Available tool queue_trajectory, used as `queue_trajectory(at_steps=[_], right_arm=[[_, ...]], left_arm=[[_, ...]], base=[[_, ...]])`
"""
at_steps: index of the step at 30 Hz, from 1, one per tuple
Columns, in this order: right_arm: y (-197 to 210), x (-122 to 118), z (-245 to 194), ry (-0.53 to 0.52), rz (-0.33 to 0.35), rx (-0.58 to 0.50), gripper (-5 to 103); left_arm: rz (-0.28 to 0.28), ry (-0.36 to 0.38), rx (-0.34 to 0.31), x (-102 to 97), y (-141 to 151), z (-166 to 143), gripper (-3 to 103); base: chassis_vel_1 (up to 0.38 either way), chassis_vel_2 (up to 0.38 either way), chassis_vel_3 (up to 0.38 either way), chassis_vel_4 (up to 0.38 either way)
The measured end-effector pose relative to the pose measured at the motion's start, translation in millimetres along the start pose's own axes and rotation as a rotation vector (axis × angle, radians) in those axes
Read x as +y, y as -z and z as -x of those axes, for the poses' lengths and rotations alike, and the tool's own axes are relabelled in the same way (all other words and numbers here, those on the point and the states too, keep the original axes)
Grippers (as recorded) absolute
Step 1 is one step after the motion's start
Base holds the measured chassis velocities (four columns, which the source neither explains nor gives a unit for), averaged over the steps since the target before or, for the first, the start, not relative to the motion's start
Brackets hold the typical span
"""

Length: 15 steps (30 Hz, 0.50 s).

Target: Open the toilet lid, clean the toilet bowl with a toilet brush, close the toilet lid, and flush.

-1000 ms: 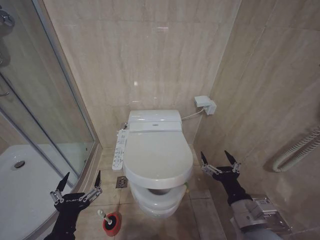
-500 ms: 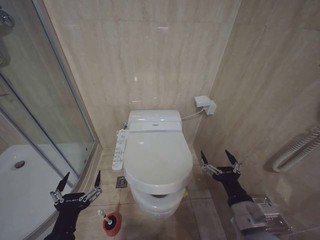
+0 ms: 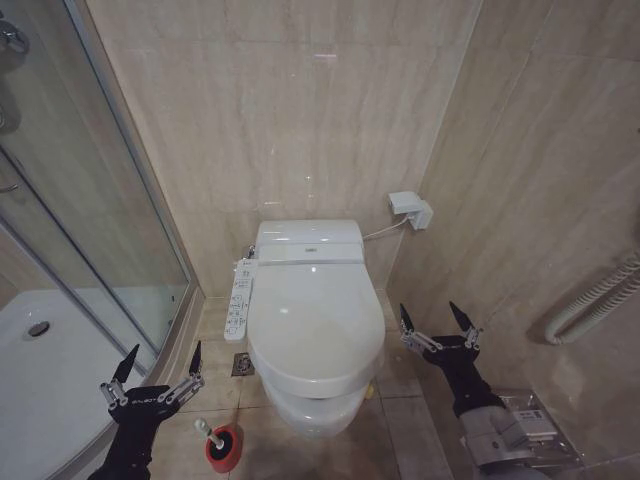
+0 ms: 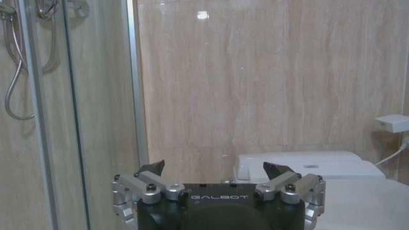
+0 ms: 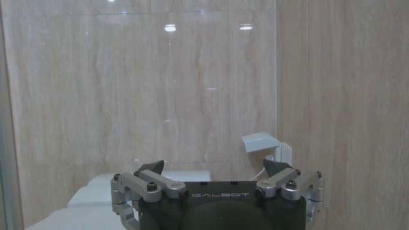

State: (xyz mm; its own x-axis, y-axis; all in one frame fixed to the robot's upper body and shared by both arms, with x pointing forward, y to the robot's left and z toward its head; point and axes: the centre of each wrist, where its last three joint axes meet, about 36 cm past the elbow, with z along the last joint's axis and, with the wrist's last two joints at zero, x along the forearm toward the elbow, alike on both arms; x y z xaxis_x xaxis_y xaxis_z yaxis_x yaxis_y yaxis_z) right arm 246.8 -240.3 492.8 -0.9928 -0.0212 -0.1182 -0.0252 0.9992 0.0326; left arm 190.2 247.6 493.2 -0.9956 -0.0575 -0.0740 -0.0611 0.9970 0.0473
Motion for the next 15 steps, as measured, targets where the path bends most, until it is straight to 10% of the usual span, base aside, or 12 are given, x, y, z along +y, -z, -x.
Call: queue_trajectory(at_steps=[15], right_arm=[[-0.3,-0.3,0.2,0.000,-0.001,0.001,100]], left_arm=[[0.000,0.000,0.000,0.0,0.0,0.0,100]], base=[[0.000,0.000,0.000,0.000]])
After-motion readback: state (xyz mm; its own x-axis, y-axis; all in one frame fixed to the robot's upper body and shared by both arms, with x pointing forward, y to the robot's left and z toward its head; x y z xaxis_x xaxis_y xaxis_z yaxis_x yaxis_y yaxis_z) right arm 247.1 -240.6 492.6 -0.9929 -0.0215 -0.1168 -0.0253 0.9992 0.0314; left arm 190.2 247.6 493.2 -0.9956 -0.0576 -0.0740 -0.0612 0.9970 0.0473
